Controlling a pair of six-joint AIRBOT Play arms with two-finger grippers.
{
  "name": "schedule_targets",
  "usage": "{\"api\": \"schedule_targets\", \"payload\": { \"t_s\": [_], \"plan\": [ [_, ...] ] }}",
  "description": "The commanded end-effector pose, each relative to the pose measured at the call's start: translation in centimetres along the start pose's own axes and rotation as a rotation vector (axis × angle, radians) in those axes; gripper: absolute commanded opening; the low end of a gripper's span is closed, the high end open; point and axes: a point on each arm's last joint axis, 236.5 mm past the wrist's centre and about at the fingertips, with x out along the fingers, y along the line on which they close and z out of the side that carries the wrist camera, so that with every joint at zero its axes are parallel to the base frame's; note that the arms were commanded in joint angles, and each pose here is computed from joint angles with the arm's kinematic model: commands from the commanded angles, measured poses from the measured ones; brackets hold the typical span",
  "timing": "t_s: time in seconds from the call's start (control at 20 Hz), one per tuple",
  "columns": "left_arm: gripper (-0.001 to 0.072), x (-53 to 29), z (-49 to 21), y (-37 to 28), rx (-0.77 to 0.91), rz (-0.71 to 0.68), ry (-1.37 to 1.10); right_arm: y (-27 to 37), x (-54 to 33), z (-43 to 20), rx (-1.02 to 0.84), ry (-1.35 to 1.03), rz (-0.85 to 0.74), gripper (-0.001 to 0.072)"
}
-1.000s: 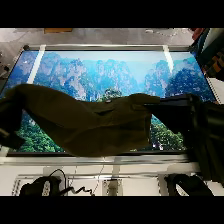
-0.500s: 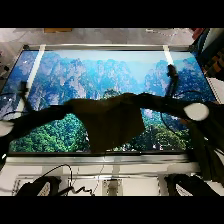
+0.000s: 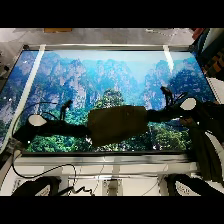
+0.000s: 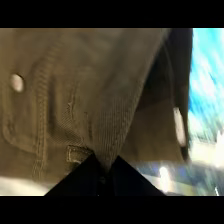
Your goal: Fold the clothes and pants, and hang the long-sleeved shirts on hangers.
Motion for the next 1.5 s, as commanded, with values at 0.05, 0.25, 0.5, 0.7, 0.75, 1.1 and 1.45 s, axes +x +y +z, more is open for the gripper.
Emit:
{"api": "schedule_targets", "payload": {
  "t_s": [0.05,0.25,0.5,0.7,0.75,1.1,1.45],
  "plan": [
    [0.0045,2.9,-6.0,0.0,-0.019,0.06,0.203,-2.3,-0.5,-6.2,-0.015,0.274,-0.048,0.0036],
    [0.0092,4.0,-6.2,0.8,0.016,0.099,0.183,-2.4,-0.4,-6.4,-0.02,0.291,-0.048,0.0123],
    [0.0699,4.2,-3.4,1.5,0.025,0.13,0.067,-4.5,0.2,-3.2,-0.061,0.153,-0.131,0.0623],
    [0.0698,4.2,-3.0,1.6,0.027,0.134,0.049,-6.0,1.6,-0.6,0.036,0.078,-0.153,0.0624],
    [0.0698,4.2,-3.0,1.6,0.027,0.134,0.049,-6.6,2.3,-0.6,0.074,0.104,-0.14,0.0623],
    [0.0697,4.2,-2.8,1.6,0.028,0.136,0.042,-6.6,4.5,-1.0,0.222,0.272,0.221,0.0623],
    [0.0697,4.2,-1.3,2.0,0.033,0.154,-0.024,-3.6,9.6,-1.3,0.135,0.304,0.331,0.0622]
  ]
}}
